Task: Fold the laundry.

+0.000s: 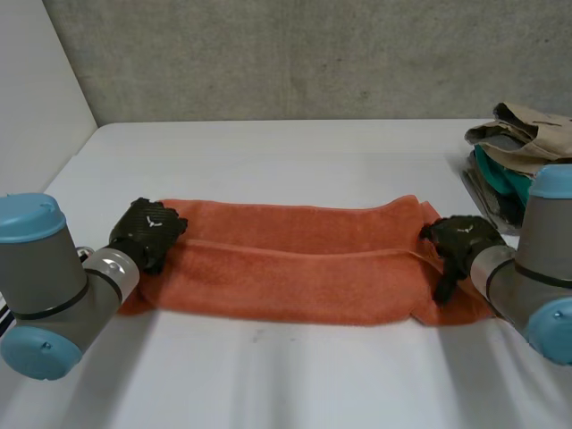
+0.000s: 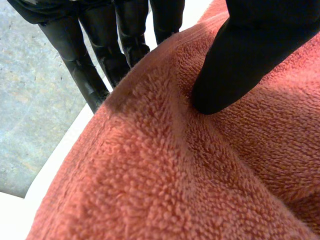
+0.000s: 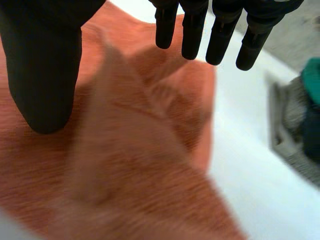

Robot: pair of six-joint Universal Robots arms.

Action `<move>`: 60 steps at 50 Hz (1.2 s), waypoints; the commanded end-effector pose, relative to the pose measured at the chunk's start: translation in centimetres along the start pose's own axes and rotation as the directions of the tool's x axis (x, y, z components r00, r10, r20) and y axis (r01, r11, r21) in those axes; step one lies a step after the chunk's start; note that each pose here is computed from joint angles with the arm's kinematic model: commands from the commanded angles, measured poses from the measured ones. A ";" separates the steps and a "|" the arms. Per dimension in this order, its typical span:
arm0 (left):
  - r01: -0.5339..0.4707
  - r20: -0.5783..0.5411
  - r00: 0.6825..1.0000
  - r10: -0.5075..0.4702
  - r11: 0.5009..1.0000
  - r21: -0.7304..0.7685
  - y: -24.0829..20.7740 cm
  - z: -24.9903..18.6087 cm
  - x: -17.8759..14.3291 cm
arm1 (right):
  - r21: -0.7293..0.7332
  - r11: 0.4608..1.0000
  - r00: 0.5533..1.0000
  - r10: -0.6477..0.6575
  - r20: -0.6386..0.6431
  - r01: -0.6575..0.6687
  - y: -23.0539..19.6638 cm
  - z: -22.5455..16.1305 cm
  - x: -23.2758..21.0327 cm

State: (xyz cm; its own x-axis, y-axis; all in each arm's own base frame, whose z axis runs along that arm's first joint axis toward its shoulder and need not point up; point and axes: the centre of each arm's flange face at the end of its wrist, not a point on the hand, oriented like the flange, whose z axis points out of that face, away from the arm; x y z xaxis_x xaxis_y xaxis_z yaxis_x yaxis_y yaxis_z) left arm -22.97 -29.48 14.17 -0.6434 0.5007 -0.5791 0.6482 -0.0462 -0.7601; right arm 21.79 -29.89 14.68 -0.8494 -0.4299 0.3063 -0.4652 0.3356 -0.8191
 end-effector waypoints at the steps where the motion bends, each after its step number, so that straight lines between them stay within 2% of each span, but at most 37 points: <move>1: -0.001 0.006 1.000 0.001 1.000 -0.001 0.2 0.5 -0.2 | 0.024 0.992 0.986 -0.123 -0.117 0.126 -0.6 1.8 1.0; 15: 0.000 0.001 1.000 0.000 1.000 -0.004 0.4 0.5 -0.1 | -0.019 0.981 0.976 -0.194 -0.102 0.193 -0.4 2.1 1.4; 21: -0.008 0.022 1.000 0.008 1.000 -0.005 1.3 2.0 -0.8 | 0.052 0.935 0.928 -0.339 -0.153 0.350 -3.4 2.7 2.0; 23: -0.021 0.086 0.996 0.017 0.999 0.043 0.7 3.7 -2.4 | 0.110 0.922 0.917 -0.344 -0.203 0.370 -5.3 3.2 2.6; 25: -0.039 0.154 0.988 0.023 0.994 0.100 -0.4 4.9 -4.2 | 0.247 0.890 0.902 -0.301 -0.311 0.382 -9.4 3.8 4.0; 27: -0.085 0.291 0.957 0.016 0.970 0.228 -3.0 6.3 -7.8 | 0.355 0.851 0.891 -0.247 -0.380 0.387 -12.5 3.7 4.9; 28: -0.110 0.340 0.941 0.011 0.955 0.276 -4.2 6.6 -9.0 | 0.462 0.795 0.880 -0.180 -0.440 0.394 -15.8 3.1 5.7; 29: -0.164 0.435 0.900 -0.019 0.911 0.379 -6.7 6.8 -11.5 | 0.514 0.761 0.873 -0.140 -0.467 0.397 -17.3 2.7 6.2; 31: -0.208 0.513 0.855 -0.081 0.852 0.481 -9.5 6.3 -14.1 | 0.610 0.684 0.862 -0.054 -0.503 0.399 -20.1 1.8 7.2; 32: -0.222 0.538 0.834 -0.122 0.819 0.530 -10.8 5.8 -15.2 | 0.694 0.600 0.855 0.031 -0.518 0.398 -22.4 0.8 8.0; 33: -0.229 0.557 0.802 -0.215 0.751 0.619 -13.1 4.7 -17.1 | 0.730 0.554 0.850 0.074 -0.522 0.400 -23.6 0.2 8.5; 35: -0.226 0.547 0.782 -0.299 0.682 0.696 -14.9 3.6 -18.7 | 0.785 0.480 0.843 0.153 -0.516 0.393 -25.3 -1.1 9.4; 36: -0.217 0.534 0.779 -0.328 0.659 0.721 -15.5 3.2 -19.1 | 0.816 0.423 0.842 0.190 -0.505 0.394 -26.4 -2.1 9.6; 37: -0.193 0.509 0.778 -0.369 0.631 0.751 -16.3 2.7 -19.8 | 0.825 0.408 0.844 0.197 -0.499 0.392 -26.8 -2.5 9.6; 39: -0.173 0.495 0.781 -0.381 0.630 0.757 -16.6 2.5 -20.1 | 0.831 0.396 0.842 0.209 -0.497 0.392 -27.2 -3.0 9.9; 40: -0.164 0.492 0.783 -0.380 0.638 0.752 -16.5 2.5 -20.1 | 0.831 0.403 0.847 0.204 -0.490 0.383 -27.2 -3.0 9.7; 41: -0.131 0.482 0.793 -0.374 0.668 0.733 -16.0 2.7 -20.0 | 0.828 0.411 0.851 0.196 -0.488 0.380 -27.0 -2.9 9.6; 44: -0.061 0.458 0.814 -0.357 0.731 0.680 -14.3 3.3 -19.0 | 0.806 0.473 0.869 0.152 -0.472 0.355 -25.8 -1.9 9.0; 45: -0.029 0.443 0.827 -0.348 0.759 0.650 -13.3 3.6 -18.2 | 0.790 0.513 0.881 0.126 -0.456 0.335 -24.9 -1.3 8.6; 50: 0.071 0.387 0.864 -0.323 0.838 0.541 -9.3 4.1 -14.7 | 0.716 0.635 0.915 0.033 -0.401 0.291 -21.5 0.4 7.1; 51: 0.095 0.376 0.871 -0.317 0.859 0.504 -8.0 4.2 -13.7 | 0.687 0.673 0.928 0.002 -0.372 0.275 -20.1 1.1 6.4; 53: 0.114 0.365 0.879 -0.306 0.879 0.463 -6.5 4.1 -12.6 | 0.656 0.709 0.938 -0.026 -0.345 0.261 -18.7 1.8 5.7; 57: 0.143 0.340 0.903 -0.263 0.930 0.339 -2.7 3.8 -9.7 | 0.505 0.835 0.964 -0.101 -0.247 0.217 -13.0 4.1 3.5; 60: 0.135 0.302 0.930 -0.211 0.958 0.252 0.0 3.7 -7.3 | 0.408 0.891 0.973 -0.128 -0.193 0.198 -9.8 4.9 2.4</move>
State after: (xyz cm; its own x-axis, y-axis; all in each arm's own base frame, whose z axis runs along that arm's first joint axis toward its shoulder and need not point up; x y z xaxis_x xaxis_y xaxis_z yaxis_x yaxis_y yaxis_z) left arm -20.41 -38.44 23.10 -0.9022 0.1538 -0.4030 0.3391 -0.3244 -0.8830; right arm 26.02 -39.78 27.47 -0.8508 -0.1831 0.4925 -0.4201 -0.3259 -0.8469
